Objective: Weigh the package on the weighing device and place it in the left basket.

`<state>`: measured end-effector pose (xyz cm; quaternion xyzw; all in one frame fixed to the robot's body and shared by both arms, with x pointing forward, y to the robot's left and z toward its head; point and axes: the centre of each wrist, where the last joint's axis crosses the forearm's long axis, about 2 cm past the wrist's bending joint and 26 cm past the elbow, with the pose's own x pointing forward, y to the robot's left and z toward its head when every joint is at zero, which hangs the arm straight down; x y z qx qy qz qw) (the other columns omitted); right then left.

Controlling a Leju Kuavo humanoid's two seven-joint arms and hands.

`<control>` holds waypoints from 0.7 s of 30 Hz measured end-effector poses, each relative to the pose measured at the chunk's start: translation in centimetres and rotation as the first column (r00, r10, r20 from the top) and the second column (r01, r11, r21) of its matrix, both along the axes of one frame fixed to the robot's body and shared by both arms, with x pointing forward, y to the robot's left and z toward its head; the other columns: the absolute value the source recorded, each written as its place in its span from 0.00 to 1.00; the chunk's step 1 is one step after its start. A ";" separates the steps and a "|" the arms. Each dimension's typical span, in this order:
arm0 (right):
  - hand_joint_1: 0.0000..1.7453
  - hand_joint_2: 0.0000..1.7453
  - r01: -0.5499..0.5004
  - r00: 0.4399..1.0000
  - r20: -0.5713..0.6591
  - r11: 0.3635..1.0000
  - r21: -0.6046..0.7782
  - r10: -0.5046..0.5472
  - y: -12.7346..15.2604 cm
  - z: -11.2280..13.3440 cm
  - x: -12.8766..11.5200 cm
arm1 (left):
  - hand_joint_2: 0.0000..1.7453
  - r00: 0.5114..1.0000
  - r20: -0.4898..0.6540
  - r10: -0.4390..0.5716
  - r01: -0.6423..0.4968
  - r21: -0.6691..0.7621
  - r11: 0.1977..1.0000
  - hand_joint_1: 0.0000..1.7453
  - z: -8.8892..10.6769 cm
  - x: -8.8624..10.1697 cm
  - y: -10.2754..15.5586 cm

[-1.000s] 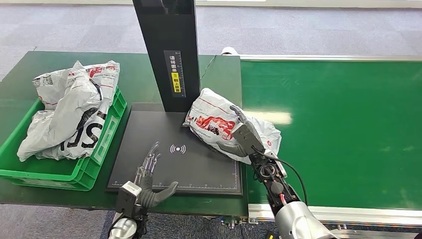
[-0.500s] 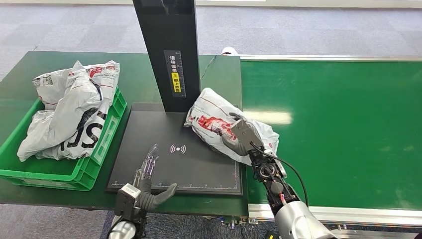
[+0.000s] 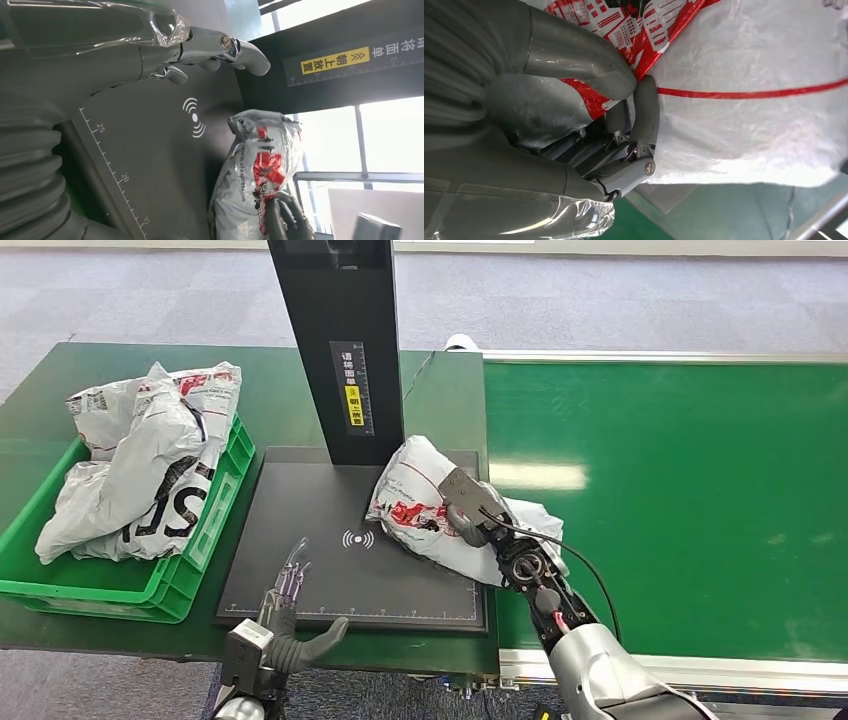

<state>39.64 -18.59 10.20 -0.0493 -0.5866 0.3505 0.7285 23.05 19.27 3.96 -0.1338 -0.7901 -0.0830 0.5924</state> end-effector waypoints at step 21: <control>1.00 1.00 -0.241 0.970 0.074 0.942 0.235 0.230 2.7 0.5 -0.3 | 1.00 0.999 0.042 -0.013 0.013 0.008 1.000 0.00 0.5 1.9 0.0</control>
